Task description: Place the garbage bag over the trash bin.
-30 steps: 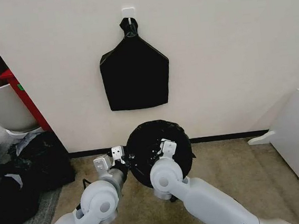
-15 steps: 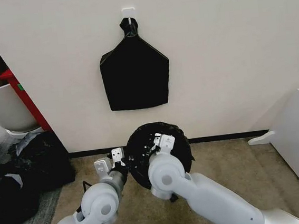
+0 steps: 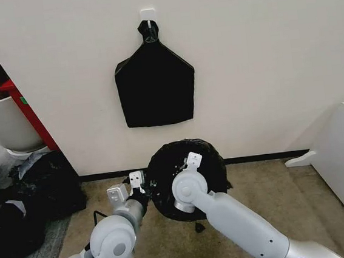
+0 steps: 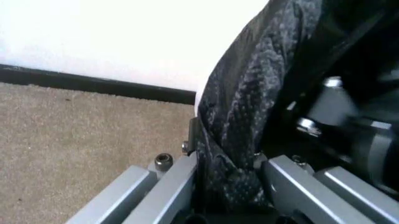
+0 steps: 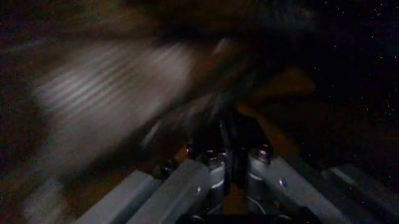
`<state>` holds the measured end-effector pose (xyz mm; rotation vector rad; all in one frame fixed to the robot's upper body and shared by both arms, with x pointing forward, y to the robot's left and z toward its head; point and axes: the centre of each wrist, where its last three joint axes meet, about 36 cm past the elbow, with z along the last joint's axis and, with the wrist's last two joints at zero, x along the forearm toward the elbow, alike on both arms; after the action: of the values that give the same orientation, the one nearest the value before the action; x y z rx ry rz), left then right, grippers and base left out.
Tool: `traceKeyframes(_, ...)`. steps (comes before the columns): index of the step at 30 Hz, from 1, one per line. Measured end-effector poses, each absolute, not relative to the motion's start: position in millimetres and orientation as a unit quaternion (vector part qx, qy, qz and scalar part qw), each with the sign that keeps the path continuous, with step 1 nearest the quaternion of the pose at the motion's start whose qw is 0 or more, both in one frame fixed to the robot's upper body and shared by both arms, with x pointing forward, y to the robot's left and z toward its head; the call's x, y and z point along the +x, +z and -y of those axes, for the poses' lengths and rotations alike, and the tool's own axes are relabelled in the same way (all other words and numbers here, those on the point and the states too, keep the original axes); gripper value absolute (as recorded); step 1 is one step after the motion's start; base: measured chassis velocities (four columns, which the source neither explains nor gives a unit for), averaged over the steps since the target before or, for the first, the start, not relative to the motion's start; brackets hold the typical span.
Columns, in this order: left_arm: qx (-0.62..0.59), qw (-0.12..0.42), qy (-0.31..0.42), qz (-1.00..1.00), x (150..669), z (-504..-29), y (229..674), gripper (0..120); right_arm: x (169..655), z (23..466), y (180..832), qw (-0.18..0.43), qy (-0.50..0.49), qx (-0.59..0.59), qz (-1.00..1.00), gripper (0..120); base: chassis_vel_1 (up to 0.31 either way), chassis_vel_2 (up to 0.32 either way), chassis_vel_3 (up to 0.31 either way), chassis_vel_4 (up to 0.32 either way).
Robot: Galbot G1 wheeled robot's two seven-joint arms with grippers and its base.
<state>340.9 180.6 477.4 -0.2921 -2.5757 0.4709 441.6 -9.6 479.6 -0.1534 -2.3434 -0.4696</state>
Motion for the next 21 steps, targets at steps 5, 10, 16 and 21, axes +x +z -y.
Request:
traceKeyframes(5, -0.099, 0.253, 0.17, 0.947, 344.2, -181.2, 472.1, 0, 413.0, 5.2, 503.1, 0.368, -0.196, -0.023, 0.909, 0, 0.0, 0.0, 0.0, 0.0)
traceKeyframes(10, -0.097, 0.249, 0.168, 0.949, 346.6, -182.1, 473.1, 0, 403.6, 1.4, 504.6, 0.384, -0.196, -0.011, 0.902, 0, 0.0, 0.0, 0.0, 0.0)
traceKeyframes(16, -0.098, 0.242, 0.171, 0.95, 349.2, -183.7, 479.4, 0, 405.4, -0.2, 482.6, 0.404, -0.183, -0.028, 0.896, 0, 0.0, 0.0, 0.0, 0.0)
traceKeyframes(21, -0.099, 0.238, 0.174, 0.95, 352.3, -183.6, 482.2, 0, 401.0, -1.5, 479.9, 0.402, -0.178, -0.026, 0.898, 0, 0.0, 0.0, 0.0, 0.0)
